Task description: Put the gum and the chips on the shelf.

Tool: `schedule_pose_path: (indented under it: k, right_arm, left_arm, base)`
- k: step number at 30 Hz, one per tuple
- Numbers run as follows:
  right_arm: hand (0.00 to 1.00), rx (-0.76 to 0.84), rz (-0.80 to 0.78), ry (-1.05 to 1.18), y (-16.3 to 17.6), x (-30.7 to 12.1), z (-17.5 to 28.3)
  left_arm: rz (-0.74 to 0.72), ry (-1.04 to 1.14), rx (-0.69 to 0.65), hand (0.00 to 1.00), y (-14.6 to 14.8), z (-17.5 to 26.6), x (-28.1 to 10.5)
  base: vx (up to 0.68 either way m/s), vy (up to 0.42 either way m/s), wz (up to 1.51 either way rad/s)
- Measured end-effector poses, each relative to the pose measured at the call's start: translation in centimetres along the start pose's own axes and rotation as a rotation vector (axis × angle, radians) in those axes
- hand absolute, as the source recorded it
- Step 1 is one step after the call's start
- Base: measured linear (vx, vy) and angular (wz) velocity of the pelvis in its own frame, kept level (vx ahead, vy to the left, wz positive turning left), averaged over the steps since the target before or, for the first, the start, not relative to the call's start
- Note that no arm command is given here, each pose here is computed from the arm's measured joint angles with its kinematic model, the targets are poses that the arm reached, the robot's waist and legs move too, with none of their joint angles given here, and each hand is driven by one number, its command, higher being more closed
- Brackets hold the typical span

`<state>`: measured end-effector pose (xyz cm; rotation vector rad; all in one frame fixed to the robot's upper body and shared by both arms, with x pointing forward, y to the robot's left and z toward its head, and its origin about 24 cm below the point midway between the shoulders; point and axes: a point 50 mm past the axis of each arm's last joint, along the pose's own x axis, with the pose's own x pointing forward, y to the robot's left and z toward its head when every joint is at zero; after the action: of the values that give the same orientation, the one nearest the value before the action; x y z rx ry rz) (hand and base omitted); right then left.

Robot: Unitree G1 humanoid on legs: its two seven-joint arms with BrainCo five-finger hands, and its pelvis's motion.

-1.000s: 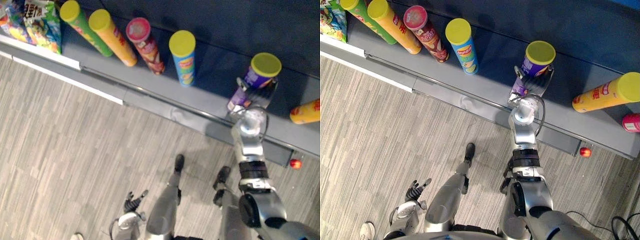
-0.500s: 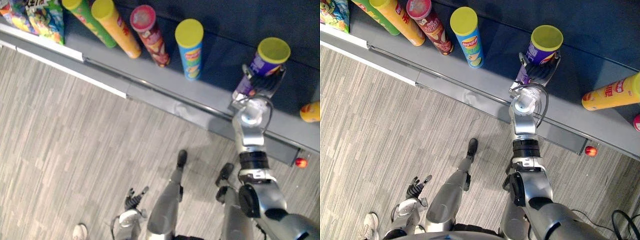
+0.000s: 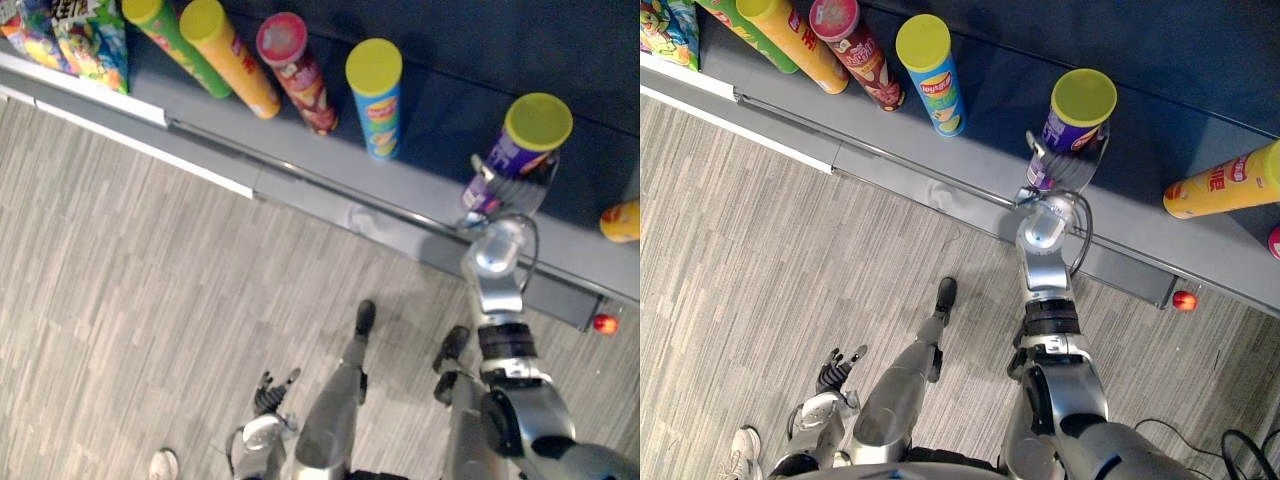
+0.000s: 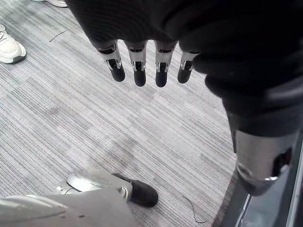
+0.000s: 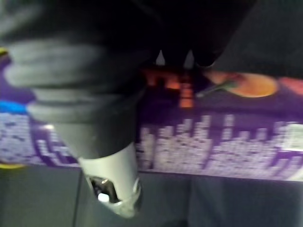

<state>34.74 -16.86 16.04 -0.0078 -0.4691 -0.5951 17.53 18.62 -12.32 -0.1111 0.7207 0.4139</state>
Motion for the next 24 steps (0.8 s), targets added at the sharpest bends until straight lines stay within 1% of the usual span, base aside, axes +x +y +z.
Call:
schedule_pose_path:
  k: [3,11,19,24]
  right_arm:
    - [0.0,-0.042,0.027,0.097,-0.4,-1.5,-2.3]
    - [0.0,-0.05,0.078,0.133,-0.6,-2.4,-3.2]
    - [0.0,-0.052,0.083,0.191,-1.3,-3.3,-4.4]
    - [0.0,-0.097,0.072,0.263,-2.7,-4.5,-6.4]
  left_arm:
    - [0.005,0.003,-0.014,0.0,0.0,0.0,0.0]
    - [0.006,0.002,-0.019,0.0,-0.1,0.0,0.0]
    - [0.021,0.017,-0.028,0.0,0.3,-0.3,0.1]
    - [0.027,0.019,-0.025,0.0,0.7,-0.2,0.1]
  base:
    - [0.01,-0.044,-0.03]
    - [0.0,-0.045,-0.07]
    - [0.02,-0.041,-0.03]
    - [0.03,-0.032,-0.07]
